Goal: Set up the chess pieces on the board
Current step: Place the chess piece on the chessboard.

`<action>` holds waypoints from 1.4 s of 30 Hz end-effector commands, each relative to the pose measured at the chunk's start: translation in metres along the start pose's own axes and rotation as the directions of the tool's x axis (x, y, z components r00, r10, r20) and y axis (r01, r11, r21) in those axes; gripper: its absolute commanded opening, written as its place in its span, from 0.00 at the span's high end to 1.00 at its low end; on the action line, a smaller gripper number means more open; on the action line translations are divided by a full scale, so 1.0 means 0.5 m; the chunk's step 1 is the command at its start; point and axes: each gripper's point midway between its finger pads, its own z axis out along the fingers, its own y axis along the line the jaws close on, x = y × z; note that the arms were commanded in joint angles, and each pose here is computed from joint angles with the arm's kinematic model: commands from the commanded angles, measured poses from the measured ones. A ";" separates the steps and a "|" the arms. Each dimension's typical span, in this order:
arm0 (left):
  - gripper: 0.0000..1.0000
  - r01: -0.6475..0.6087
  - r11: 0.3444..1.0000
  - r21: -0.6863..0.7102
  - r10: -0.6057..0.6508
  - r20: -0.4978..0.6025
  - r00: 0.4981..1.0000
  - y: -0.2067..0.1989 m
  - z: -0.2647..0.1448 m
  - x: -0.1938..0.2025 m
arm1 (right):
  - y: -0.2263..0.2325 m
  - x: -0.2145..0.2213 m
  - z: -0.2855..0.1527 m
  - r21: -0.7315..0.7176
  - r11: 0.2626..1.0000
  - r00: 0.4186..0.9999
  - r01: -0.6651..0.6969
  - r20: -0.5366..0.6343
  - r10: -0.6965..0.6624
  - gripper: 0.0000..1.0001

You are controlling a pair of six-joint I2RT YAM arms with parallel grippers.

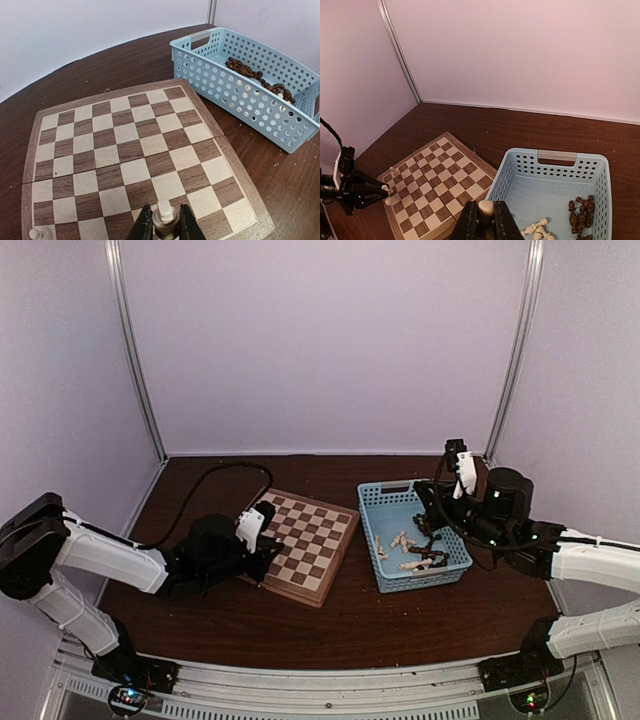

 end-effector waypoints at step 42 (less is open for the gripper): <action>0.97 -0.050 0.999 -0.010 0.051 0.102 0.993 0.006 0.018 0.066 | 0.000 0.001 0.001 -0.006 1.000 1.000 -0.013 0.006 0.013 0.97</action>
